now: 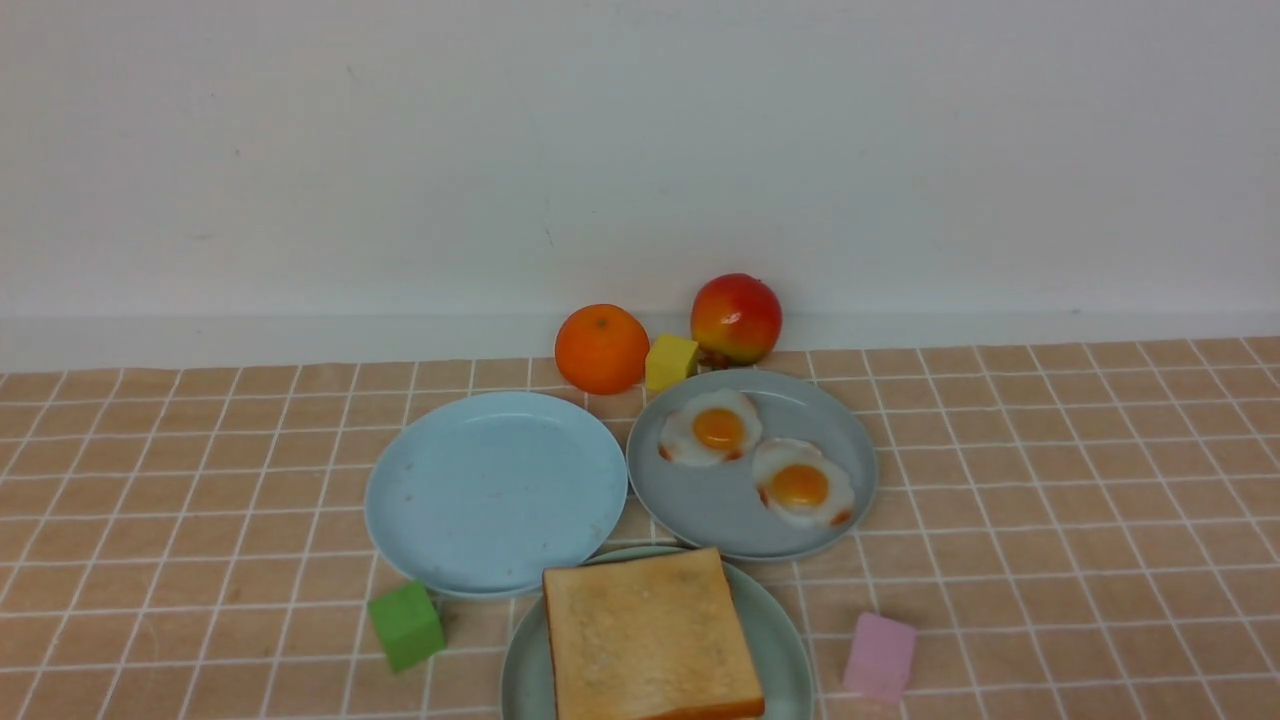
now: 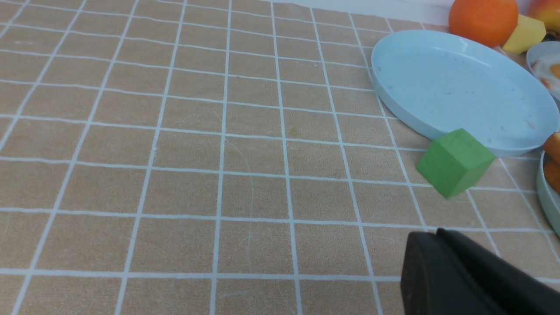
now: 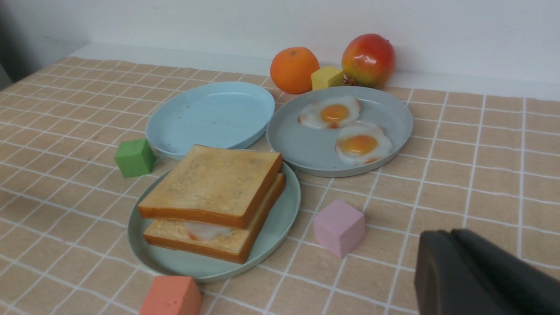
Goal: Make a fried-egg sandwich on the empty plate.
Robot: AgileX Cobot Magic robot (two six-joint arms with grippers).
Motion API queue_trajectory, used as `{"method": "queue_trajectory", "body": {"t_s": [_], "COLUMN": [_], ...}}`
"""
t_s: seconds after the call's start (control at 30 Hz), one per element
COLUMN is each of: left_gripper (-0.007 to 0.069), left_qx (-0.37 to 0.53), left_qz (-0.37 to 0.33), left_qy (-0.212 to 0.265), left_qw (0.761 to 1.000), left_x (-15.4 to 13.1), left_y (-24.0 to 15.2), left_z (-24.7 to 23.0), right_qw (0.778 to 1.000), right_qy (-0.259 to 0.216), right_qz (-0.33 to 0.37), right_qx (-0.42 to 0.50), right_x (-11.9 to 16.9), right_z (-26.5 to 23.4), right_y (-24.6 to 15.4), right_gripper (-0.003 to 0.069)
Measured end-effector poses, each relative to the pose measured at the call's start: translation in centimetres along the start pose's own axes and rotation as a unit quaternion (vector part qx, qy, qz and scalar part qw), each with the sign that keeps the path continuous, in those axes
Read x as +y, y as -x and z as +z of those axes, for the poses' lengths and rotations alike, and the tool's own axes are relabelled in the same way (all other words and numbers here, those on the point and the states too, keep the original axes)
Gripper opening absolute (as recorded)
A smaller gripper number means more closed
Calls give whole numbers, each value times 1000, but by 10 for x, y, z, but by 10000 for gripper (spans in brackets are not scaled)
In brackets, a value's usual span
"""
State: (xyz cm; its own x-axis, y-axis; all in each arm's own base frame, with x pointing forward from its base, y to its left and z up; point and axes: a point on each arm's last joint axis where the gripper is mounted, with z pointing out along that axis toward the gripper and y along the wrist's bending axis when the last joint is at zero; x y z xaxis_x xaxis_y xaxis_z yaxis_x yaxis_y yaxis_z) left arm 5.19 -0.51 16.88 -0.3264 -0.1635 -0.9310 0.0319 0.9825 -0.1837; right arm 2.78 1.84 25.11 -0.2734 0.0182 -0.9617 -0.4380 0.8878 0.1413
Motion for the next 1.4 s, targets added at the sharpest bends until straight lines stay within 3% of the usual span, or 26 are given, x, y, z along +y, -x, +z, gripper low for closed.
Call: {"method": "queue_trajectory", "body": {"t_s": [0.13, 0.2, 0.23, 0.33, 0.43, 0.67, 0.87, 1.4], "left_gripper": [22, 27, 27, 29, 32, 39, 43, 50], "left_qx": [0, 0, 0, 0, 0, -1, -1, -1], "left_qz": [0, 0, 0, 0, 0, 0, 0, 0], "left_qy": [0, 0, 0, 0, 0, 0, 0, 0], "left_qw": [1000, 1000, 1000, 1000, 1000, 1000, 1000, 1000], "left_x": [0, 0, 0, 0, 0, 0, 0, 0], "left_y": [0, 0, 0, 0, 0, 0, 0, 0], "left_z": [0, 0, 0, 0, 0, 0, 0, 0], "right_qw": [999, 996, 996, 986, 978, 955, 946, 945], "right_qy": [-37, -86, -87, -167, -206, -296, -323, -325], "right_qz": [10, 10, 8, -5, -8, 16, 21, 23], "right_qx": [-4, -15, -16, -23, -24, 1, -6, 2], "right_x": [-3, -6, -7, -13, -17, -36, -47, -47], "right_z": [1, -1, -2, -4, -4, 13, 25, 25], "right_y": [0, 0, 0, 1, -1, -37, -66, -67], "right_gripper": [41, 43, 43, 46, 50, 55, 63, 86]}}
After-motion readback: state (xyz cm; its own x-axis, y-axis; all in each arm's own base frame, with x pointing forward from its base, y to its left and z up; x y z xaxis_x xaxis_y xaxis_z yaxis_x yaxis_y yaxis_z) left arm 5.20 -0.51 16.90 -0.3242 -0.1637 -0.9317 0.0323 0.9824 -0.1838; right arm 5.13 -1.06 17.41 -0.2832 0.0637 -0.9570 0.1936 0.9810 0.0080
